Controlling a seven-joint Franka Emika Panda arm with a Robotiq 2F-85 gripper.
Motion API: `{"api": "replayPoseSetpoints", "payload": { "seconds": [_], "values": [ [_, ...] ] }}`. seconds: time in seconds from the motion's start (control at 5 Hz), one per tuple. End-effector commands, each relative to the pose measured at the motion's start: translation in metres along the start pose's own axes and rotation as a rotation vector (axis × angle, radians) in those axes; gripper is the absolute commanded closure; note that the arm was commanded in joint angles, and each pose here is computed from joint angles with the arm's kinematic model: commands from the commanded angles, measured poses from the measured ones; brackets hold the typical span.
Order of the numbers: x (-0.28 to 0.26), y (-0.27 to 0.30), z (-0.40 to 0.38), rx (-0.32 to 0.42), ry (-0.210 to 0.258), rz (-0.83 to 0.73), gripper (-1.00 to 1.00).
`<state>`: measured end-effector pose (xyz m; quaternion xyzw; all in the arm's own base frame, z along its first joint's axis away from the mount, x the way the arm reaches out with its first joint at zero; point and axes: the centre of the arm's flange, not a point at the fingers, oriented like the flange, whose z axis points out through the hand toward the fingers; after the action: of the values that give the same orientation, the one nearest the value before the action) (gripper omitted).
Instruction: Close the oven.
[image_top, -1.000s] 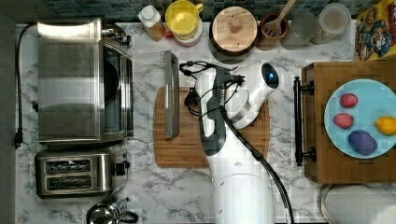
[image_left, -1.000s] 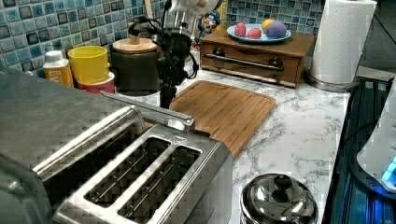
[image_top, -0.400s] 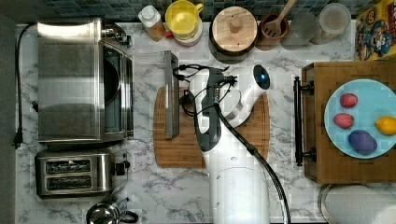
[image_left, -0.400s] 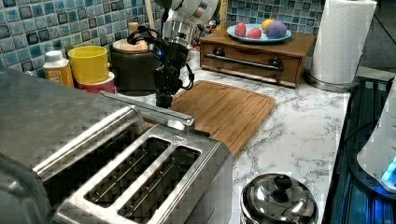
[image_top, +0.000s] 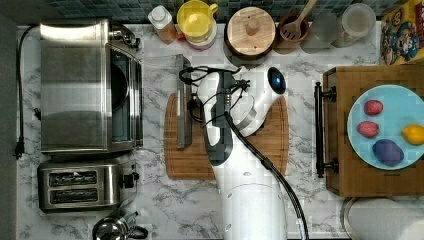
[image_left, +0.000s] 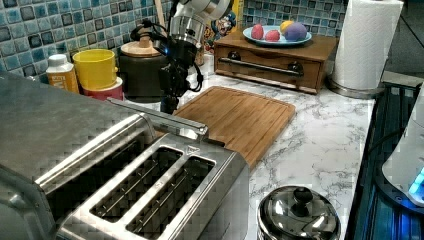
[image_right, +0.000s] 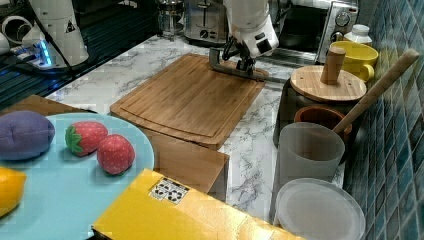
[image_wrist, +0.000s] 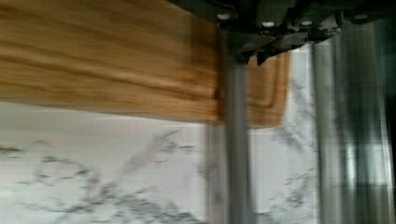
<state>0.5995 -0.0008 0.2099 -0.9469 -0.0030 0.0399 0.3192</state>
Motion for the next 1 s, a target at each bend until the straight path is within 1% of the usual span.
{"api": "replayPoseSetpoints", "payload": {
  "seconds": [0.2,0.6,0.8,1.0],
  "values": [
    [0.051,-0.110,-0.001,-0.029,-0.047,-0.148,1.00],
    [0.058,-0.100,0.030,-0.052,-0.115,-0.127,1.00],
    [0.055,-0.105,0.014,-0.003,-0.087,-0.122,1.00],
    [0.052,-0.134,-0.004,0.046,-0.069,-0.148,1.00]
  ]
}}
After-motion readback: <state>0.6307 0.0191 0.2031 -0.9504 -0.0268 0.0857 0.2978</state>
